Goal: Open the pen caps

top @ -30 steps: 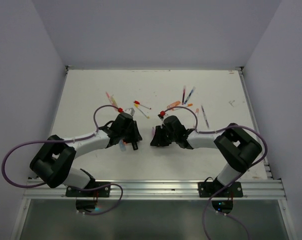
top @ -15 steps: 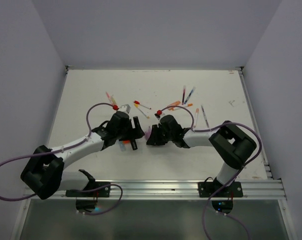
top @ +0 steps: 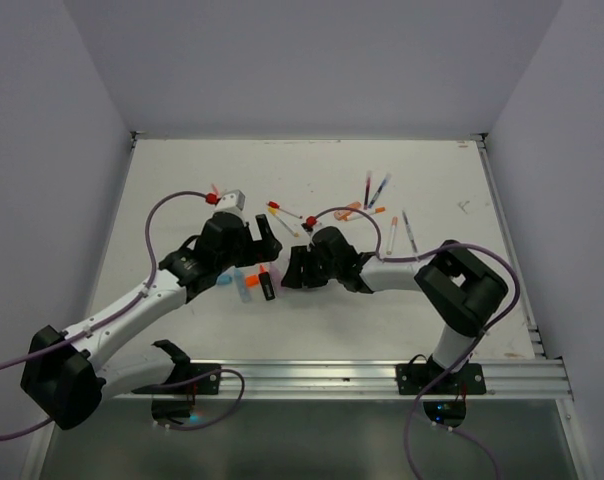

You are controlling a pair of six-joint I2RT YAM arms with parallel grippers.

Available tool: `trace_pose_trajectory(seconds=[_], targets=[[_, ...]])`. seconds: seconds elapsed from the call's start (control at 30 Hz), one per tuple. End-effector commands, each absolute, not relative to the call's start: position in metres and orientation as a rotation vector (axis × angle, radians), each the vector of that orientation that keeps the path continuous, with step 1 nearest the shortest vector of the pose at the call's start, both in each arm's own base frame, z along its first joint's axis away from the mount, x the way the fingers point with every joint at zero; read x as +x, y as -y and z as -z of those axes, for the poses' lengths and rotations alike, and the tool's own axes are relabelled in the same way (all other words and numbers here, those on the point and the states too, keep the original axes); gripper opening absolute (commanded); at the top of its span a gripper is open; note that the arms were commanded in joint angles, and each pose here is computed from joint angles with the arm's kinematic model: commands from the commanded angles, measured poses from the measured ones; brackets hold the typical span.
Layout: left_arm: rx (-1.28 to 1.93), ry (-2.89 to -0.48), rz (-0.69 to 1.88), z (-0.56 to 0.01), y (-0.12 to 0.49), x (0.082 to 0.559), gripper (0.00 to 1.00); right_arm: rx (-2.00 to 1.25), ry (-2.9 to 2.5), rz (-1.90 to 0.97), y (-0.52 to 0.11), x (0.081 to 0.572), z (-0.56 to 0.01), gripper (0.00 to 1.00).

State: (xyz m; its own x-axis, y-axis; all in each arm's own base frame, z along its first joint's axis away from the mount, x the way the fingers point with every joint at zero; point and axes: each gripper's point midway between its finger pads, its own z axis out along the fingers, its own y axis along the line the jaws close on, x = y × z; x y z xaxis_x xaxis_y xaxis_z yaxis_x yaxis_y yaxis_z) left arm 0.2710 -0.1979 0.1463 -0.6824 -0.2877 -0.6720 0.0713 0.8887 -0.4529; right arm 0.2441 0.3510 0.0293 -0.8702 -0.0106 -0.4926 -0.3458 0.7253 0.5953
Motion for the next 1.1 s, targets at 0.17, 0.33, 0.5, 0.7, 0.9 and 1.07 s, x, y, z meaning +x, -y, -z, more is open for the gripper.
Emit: trace_pose_trajectory(seconds=[0.17, 0.33, 0.5, 0.7, 0.9, 1.07], targets=[[-0.167, -2.203, 0.460, -0.170, 0.162, 0.285, 1.00, -0.260, -2.443, -0.748, -0.313, 0.251, -0.054, 0.59], [-0.148, -2.190, 0.388, -0.180, 0.141, 0.292, 1.00, -0.133, -2.377, -0.435, -0.249, 0.288, -0.087, 0.69], [-0.131, -2.168, 0.323, -0.190, 0.125, 0.296, 1.00, 0.217, -2.359, -0.245, -0.157, 0.321, -0.103, 0.72], [-0.077, -2.157, 0.254, -0.183, 0.115, 0.293, 1.00, 0.593, -2.324, -0.039, -0.059, 0.347, -0.098, 0.69], [-0.058, -2.168, 0.223, -0.175, 0.108, 0.285, 1.00, 0.746, -2.339, 0.042, -0.016, 0.367, -0.083, 0.65], [-0.052, -2.160, 0.230, -0.175, 0.107, 0.281, 1.00, 0.753, -2.403, 0.056, -0.013, 0.382, -0.059, 0.63]])
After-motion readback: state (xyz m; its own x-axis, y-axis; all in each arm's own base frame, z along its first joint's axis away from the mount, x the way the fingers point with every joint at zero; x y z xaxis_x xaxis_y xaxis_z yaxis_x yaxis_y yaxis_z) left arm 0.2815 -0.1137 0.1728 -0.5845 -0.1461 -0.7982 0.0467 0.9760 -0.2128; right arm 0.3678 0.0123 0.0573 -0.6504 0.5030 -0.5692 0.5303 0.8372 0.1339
